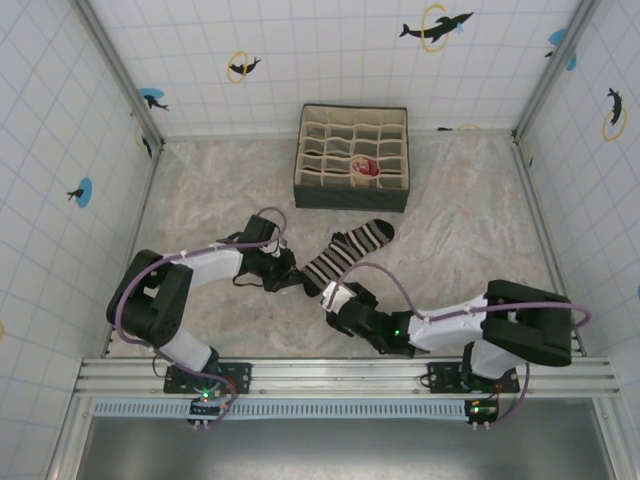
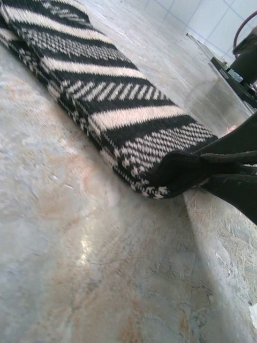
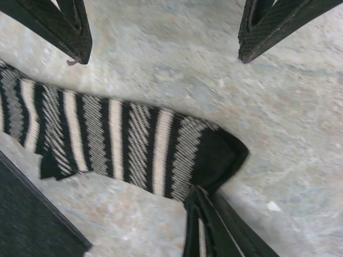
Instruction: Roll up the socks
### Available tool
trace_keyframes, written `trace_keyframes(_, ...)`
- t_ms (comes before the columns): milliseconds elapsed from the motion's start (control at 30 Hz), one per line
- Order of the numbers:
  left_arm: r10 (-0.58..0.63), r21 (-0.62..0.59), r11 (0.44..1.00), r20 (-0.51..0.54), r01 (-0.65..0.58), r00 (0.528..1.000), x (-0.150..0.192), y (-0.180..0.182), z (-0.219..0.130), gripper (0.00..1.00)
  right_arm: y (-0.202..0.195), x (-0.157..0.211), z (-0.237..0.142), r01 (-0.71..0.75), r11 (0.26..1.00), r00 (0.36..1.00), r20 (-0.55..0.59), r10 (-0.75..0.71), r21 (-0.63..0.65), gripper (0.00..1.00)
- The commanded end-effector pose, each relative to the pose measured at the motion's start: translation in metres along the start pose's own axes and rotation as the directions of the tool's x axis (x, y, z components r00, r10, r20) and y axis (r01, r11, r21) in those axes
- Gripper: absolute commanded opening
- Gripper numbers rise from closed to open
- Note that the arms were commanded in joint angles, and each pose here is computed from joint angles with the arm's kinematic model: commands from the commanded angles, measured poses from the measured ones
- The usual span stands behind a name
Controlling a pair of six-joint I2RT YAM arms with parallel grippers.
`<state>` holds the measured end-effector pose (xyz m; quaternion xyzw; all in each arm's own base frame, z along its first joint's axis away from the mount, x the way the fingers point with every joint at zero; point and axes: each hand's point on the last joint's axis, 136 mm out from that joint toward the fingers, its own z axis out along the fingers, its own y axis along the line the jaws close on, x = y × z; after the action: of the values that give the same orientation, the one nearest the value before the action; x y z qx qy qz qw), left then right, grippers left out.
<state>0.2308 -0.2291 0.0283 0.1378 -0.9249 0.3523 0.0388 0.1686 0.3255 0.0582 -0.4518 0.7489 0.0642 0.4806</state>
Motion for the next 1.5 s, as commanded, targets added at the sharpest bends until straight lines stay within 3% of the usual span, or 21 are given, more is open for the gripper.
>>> trace_keyframes(0,-0.008,0.005,1.0,-0.008,0.008,1.0,0.009,-0.001,-0.001,0.04,0.016,-0.039,0.006,-0.007,0.999,0.994,0.108,0.011,-0.035,0.7)
trace_keyframes(467,-0.027,0.016,1.0,-0.011,0.027,1.0,0.015,-0.002,-0.004,0.0,0.028,-0.027,0.036,0.081,0.997,0.995,0.056,-0.081,0.009,0.68)
trace_keyframes(867,-0.031,0.017,0.999,-0.018,0.032,0.999,0.017,-0.001,-0.003,0.0,0.021,-0.025,0.056,0.052,0.998,0.998,0.04,-0.054,0.035,0.65)
trace_keyframes(933,-0.031,0.017,0.999,-0.018,0.031,0.999,0.017,-0.001,-0.003,0.0,0.021,-0.023,0.06,0.039,0.999,0.999,0.034,-0.04,0.032,0.61)
trace_keyframes(1067,-0.025,0.017,1.0,-0.019,0.025,1.0,0.018,-0.002,-0.004,0.0,0.021,-0.018,0.064,0.02,0.999,1.0,0.016,-0.02,0.026,0.4)
trace_keyframes(1200,-0.009,0.014,1.0,0.006,0.009,1.0,0.014,-0.004,-0.007,0.14,0.016,-0.009,0.067,-0.04,0.999,0.999,-0.029,0.04,0.019,0.16)
trace_keyframes(1267,0.005,0.022,1.0,0.017,-0.005,1.0,0.01,-0.01,-0.009,0.28,0.014,-0.006,0.069,-0.093,0.996,0.994,-0.052,0.093,-0.006,0.01)
trace_keyframes(1333,0.026,0.031,0.999,0.032,-0.027,0.999,0.005,-0.019,-0.013,0.45,0.012,-0.006,0.07,-0.153,0.988,0.987,-0.063,0.151,-0.037,0.0)
trace_keyframes(1433,0.055,0.035,0.998,0.07,-0.058,0.996,-0.004,-0.031,-0.022,0.84,0.009,-0.01,0.069,-0.247,0.965,0.968,-0.078,0.24,-0.091,0.0)
trace_keyframes(1467,0.069,0.038,0.997,0.087,-0.072,0.994,-0.007,-0.036,-0.025,0.89,0.008,-0.011,0.069,-0.28,0.954,0.959,-0.086,0.272,-0.11,0.0)
